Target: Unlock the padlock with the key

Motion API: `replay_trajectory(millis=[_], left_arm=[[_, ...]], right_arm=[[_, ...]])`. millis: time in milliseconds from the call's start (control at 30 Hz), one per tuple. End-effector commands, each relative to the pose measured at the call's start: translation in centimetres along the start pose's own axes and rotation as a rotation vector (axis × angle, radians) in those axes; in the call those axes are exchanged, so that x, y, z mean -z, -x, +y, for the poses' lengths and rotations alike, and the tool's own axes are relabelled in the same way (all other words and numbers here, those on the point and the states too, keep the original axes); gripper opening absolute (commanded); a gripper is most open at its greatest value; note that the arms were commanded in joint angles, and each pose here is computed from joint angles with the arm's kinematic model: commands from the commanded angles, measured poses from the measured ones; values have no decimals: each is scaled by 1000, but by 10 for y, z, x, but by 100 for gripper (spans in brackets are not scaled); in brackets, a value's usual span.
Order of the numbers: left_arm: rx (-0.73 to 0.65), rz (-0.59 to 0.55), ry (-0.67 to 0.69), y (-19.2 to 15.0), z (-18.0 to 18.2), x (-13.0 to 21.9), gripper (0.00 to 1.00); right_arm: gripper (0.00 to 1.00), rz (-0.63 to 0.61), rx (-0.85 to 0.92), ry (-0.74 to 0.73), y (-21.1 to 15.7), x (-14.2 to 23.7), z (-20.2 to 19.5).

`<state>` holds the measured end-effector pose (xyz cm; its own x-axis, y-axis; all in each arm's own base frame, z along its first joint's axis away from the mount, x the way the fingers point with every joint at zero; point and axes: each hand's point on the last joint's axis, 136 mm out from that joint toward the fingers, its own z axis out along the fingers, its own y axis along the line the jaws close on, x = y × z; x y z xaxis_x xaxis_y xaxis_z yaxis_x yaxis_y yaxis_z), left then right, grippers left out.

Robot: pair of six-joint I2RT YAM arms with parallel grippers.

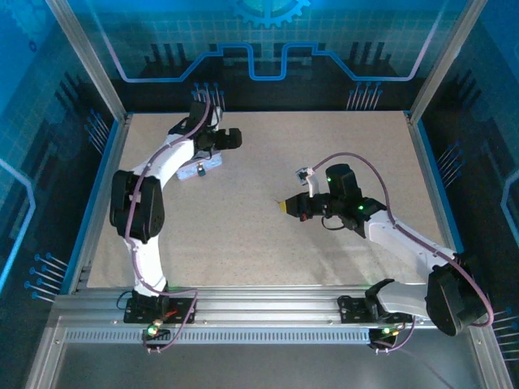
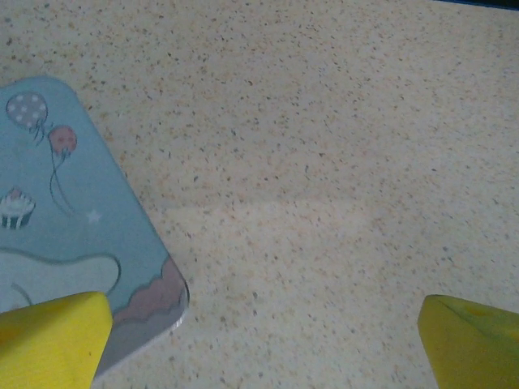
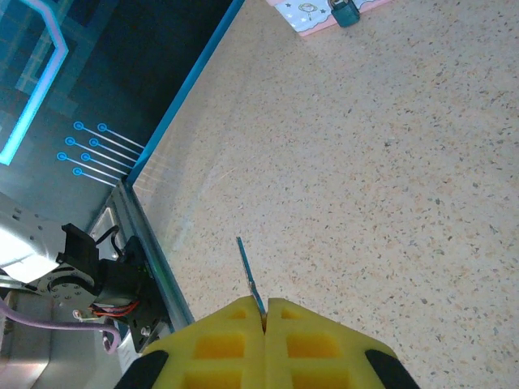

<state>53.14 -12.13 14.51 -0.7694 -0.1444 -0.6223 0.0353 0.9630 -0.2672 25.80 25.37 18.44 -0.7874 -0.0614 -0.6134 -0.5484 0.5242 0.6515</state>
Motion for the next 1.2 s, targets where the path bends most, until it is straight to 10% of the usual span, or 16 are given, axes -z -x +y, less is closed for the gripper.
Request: replay_trajectory(millis=[0, 700, 1167], left_arm=[[-34, 31, 45, 1, 10, -9, 98], [-34, 201, 39, -60, 18, -45, 91], [-108, 221, -17, -119, -41, -19, 89]], right_arm=[[0, 3, -26, -26, -6, 3, -9], [0, -17, -42, -75, -8, 23, -19], [0, -44, -70, -116, -10, 39, -29]])
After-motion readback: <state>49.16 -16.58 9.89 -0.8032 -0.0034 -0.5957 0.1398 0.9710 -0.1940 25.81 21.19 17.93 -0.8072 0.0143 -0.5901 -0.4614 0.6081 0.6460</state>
